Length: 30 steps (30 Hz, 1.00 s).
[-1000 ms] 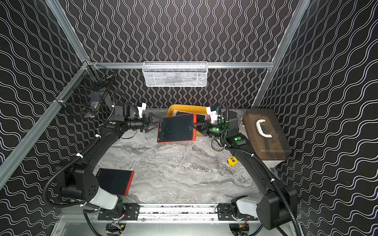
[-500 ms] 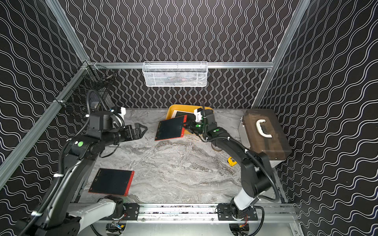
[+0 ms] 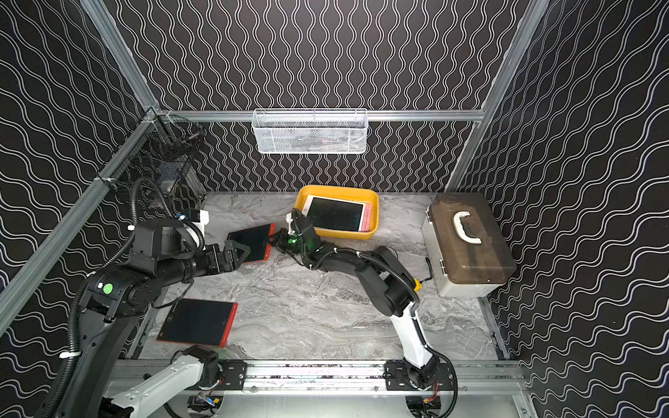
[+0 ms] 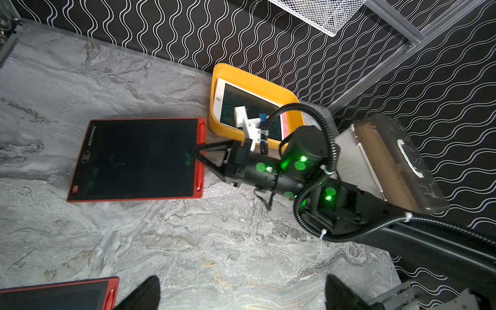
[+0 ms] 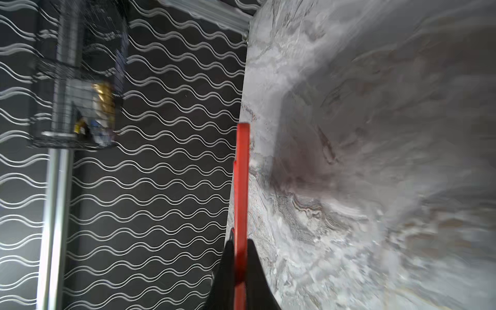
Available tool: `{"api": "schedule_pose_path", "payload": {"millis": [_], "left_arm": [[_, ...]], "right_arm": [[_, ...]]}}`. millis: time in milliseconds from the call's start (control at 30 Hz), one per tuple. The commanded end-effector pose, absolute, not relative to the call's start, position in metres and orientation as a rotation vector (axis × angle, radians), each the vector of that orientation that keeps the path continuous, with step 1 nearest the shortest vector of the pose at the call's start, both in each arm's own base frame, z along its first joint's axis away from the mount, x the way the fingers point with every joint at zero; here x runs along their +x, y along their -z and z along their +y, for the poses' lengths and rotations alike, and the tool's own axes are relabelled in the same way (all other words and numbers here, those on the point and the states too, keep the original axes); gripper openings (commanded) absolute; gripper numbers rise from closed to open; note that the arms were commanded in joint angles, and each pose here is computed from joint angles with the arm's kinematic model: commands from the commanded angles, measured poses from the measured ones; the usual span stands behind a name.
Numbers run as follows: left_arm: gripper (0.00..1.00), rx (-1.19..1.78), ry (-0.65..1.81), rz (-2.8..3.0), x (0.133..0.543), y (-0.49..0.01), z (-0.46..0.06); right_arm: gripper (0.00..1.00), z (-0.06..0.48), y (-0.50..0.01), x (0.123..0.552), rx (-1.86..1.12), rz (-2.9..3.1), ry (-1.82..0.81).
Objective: Take out the writing tablet from the storage box
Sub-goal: Place the writing tablet at the center of the board.
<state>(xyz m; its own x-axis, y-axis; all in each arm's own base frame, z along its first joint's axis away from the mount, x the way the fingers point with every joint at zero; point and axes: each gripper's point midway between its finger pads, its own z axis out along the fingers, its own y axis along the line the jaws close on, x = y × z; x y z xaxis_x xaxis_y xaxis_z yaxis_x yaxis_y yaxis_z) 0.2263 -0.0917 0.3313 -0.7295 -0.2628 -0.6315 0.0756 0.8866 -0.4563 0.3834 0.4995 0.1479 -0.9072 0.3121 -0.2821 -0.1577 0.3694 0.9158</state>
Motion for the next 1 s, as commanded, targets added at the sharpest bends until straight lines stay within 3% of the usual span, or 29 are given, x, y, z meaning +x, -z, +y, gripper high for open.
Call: {"api": "schedule_pose_path", "payload": {"millis": [0, 467, 967], "left_arm": [[0.99, -0.145, 0.609, 2.352, 0.221, -0.323, -0.092], [0.99, -0.089, 0.497, 2.429, 0.216, -0.3, -0.092], [0.99, -0.062, 0.481, 2.466, 0.219, -0.291, -0.098]], "right_arm": [[0.0, 0.519, -0.162, 0.389, 0.191, 2.108, -1.632], [0.0, 0.58, -0.092, 0.358, 0.262, 2.17, -1.712], [0.01, 0.607, -0.063, 0.334, 0.285, 2.182, -1.713]]}}
